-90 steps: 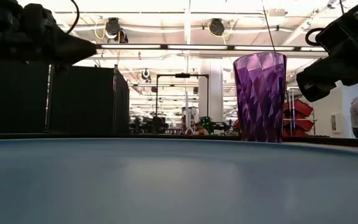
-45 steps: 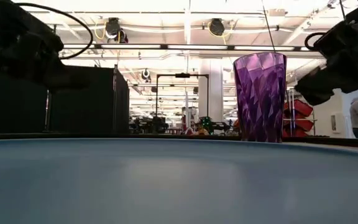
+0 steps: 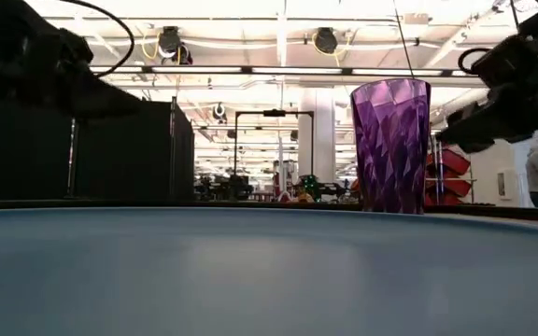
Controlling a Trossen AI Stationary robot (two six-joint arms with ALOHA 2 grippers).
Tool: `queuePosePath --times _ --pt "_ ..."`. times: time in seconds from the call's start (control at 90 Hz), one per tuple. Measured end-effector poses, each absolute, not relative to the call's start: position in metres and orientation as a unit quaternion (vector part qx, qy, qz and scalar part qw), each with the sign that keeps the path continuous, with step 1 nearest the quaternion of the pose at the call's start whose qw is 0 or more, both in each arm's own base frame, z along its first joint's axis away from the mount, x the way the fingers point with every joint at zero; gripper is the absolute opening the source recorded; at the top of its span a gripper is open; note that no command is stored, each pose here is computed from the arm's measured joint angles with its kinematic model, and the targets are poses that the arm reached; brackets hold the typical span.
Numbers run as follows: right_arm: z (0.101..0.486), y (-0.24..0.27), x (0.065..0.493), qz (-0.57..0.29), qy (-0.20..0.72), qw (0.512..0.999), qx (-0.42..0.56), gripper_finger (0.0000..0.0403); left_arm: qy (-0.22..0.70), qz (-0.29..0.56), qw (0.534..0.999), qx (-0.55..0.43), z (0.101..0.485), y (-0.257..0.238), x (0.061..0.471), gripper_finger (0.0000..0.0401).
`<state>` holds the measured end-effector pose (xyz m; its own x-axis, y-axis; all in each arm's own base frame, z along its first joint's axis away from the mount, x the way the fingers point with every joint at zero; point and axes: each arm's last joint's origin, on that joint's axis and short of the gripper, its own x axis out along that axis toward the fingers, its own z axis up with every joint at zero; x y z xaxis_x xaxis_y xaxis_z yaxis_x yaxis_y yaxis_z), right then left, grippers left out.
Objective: Set table place
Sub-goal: Return to Home Position
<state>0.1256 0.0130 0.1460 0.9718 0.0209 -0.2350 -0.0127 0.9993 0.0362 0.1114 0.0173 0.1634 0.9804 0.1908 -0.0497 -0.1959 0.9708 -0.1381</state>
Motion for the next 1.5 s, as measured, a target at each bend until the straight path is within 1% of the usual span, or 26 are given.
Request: queuePosePath --times 0.089,0.333,0.633,0.756,1.078,1.167,1.344,1.5 --pt "0.152 0.013 0.127 0.015 0.086 0.996 0.002 0.0061 -0.01 0.094 0.994 -0.058 0.169 0.017 0.11 0.0093" --pt "0.159 0.013 0.121 0.027 0.054 0.998 0.001 0.0061 -0.077 0.085 0.992 -0.043 0.181 0.015 0.099 0.0093" --pt "0.169 0.011 0.104 0.026 -0.002 1.0 -0.004 0.0061 -0.066 0.079 0.994 -0.045 0.177 0.014 0.095 0.0093" --pt "0.171 0.01 0.096 0.024 -0.021 0.999 -0.005 0.0061 -0.085 0.078 0.993 -0.035 0.181 0.014 0.095 0.0093" --pt "0.169 0.01 0.097 0.028 -0.012 0.999 -0.01 0.0061 -0.089 0.074 0.993 -0.03 0.182 0.014 0.095 0.0093" --pt "0.168 0.011 0.098 0.042 -0.004 0.999 -0.008 0.0061 -0.069 0.074 0.994 -0.036 0.178 0.014 0.095 0.0093" --pt "0.165 0.012 0.1 0.045 0.016 0.999 0.017 0.0061 -0.059 0.077 0.994 -0.045 0.176 0.014 0.096 0.0093" --pt "0.162 0.012 0.102 0.051 0.034 0.998 0.023 0.0061 -0.017 0.077 0.996 -0.048 0.168 0.014 0.096 0.0093"
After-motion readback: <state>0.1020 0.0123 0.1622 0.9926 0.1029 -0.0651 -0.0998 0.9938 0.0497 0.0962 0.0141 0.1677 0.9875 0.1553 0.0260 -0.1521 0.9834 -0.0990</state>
